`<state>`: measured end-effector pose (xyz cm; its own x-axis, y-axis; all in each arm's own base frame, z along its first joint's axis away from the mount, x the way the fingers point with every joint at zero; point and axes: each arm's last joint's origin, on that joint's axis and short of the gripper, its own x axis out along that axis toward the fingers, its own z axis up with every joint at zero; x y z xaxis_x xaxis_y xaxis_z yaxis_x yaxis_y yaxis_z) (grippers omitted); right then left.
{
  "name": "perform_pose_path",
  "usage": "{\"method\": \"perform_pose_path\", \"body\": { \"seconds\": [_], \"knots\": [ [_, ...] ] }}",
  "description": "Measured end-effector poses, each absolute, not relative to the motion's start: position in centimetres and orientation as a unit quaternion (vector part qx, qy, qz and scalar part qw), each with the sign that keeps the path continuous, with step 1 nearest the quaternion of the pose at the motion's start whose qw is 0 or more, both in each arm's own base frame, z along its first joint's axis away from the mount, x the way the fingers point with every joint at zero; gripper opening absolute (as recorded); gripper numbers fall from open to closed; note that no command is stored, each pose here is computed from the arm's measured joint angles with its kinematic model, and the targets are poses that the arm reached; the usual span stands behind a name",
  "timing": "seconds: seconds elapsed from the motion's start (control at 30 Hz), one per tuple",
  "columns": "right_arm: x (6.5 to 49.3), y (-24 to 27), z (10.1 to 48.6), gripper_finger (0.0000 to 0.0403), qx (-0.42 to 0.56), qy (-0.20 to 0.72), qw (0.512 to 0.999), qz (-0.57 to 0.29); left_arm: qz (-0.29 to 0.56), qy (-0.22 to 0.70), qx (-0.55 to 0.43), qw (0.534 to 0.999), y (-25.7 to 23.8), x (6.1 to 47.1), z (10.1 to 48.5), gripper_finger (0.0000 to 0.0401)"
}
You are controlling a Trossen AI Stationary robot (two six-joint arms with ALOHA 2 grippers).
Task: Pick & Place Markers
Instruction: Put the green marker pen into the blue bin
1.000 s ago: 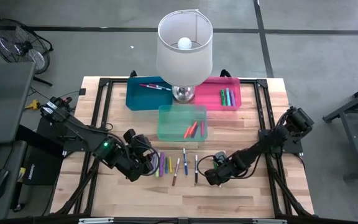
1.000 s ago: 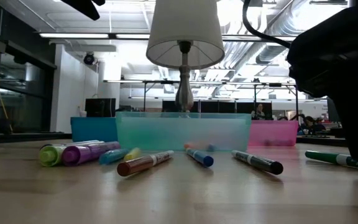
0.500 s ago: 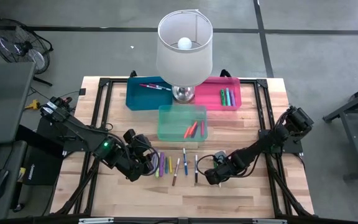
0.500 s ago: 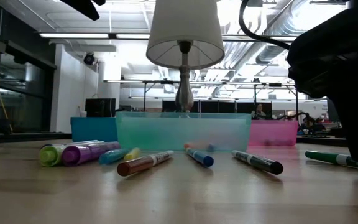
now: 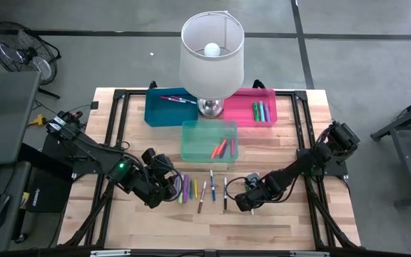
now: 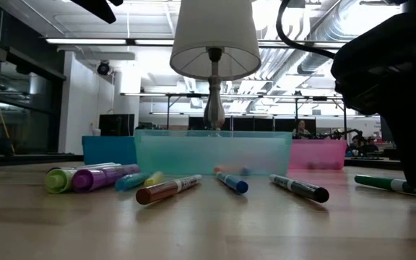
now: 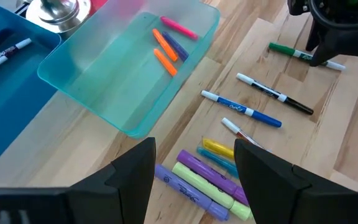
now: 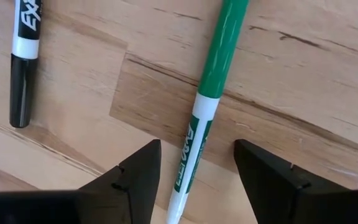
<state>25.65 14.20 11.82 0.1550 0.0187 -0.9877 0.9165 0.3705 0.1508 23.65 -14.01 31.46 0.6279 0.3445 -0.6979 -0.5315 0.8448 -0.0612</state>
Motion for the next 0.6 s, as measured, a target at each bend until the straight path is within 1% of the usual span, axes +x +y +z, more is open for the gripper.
{"method": "perform_pose_path", "body": {
  "seconds": [0.13,0.37,0.6],
  "knots": [
    [25.56,14.11,11.81,0.0175,0.423,0.542,0.629,-0.362,0.245,0.355,-0.132,0.893,-14.01,23.65,31.46,0.0213],
    [25.45,14.04,11.78,0.0123,0.413,0.548,0.631,-0.362,0.245,0.355,-0.131,0.892,-14.01,23.65,31.46,0.0213],
    [25.27,14.0,11.74,0.0091,0.399,0.563,0.631,-0.356,0.245,0.355,-0.131,0.892,-14.01,23.65,31.45,0.0213]
  ]
}}
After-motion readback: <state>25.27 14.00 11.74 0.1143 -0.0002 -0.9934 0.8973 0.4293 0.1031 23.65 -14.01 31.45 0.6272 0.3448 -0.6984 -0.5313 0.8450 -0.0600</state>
